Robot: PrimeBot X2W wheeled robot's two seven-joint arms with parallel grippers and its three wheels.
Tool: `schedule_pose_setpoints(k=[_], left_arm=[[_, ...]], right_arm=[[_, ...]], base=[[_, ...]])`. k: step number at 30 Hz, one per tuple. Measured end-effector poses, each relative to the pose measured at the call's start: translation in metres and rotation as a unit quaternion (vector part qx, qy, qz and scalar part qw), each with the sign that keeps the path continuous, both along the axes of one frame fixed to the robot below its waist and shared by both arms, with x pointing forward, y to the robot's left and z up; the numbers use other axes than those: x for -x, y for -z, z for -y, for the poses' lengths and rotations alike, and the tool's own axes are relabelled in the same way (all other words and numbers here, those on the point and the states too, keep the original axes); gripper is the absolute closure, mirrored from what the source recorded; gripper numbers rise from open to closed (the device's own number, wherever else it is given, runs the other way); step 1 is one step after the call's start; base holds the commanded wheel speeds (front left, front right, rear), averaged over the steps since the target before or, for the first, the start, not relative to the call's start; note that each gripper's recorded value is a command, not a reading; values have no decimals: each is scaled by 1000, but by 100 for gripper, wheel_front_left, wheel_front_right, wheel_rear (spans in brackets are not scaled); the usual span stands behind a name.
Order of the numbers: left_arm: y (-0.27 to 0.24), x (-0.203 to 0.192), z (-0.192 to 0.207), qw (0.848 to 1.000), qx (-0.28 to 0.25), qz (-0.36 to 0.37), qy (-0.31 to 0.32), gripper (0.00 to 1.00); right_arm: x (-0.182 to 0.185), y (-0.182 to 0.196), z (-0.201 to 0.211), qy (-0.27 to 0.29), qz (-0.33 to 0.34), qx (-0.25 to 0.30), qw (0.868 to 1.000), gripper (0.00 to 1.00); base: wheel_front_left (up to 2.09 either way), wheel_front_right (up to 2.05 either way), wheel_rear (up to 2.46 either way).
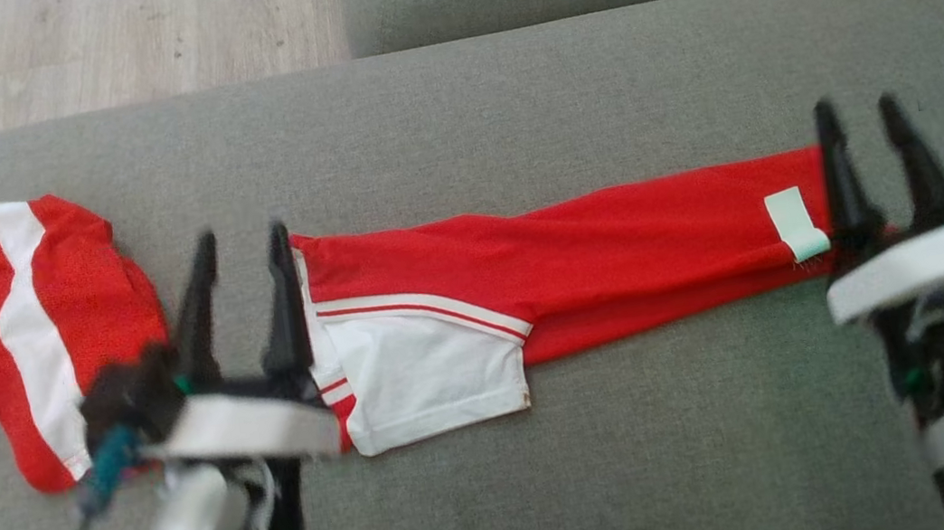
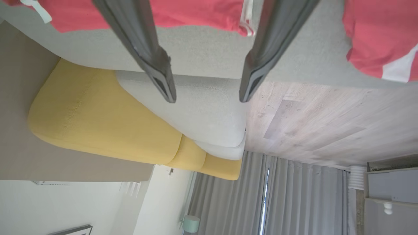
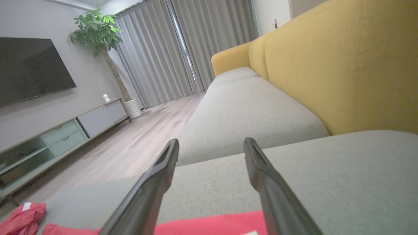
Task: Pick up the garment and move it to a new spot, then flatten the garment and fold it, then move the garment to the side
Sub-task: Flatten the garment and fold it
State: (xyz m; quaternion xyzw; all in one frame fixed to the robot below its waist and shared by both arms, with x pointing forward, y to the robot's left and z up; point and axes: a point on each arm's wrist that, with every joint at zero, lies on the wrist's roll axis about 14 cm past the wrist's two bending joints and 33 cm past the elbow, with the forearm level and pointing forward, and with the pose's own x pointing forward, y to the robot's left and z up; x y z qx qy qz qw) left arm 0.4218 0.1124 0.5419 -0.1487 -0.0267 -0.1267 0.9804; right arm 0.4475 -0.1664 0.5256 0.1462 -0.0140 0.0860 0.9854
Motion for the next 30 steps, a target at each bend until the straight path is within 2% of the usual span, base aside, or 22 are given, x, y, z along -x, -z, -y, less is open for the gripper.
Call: schedule_pose_setpoints(k=[7, 16, 18, 21, 26, 30], left_arm=[[42, 32, -6, 999, 8, -39, -26, 0], [52, 28, -8, 999, 2, -37, -25, 0], [56, 25, -11, 999, 0, -41, -29, 0], [63, 22, -9, 999, -3, -48, -23, 0], [75, 17, -7, 998, -11, -62, -18, 0], [76, 11, -13, 998, -10, -61, -25, 0]], right_arm=[[27, 45, -16, 6, -42, 14, 999, 0], [14, 63, 4, 33, -69, 49, 996, 0], [8, 73, 26, 58, -92, 89, 990, 0], [0, 85, 54, 105, -124, 93, 982, 0], [-3, 119, 65, 134, -199, 70, 968, 0], [2, 150, 59, 127, -260, 46, 956, 0]], base=[[0, 0, 0], [0, 0, 0], [0, 0, 0], [0, 0, 0], [0, 0, 0], [0, 0, 0]])
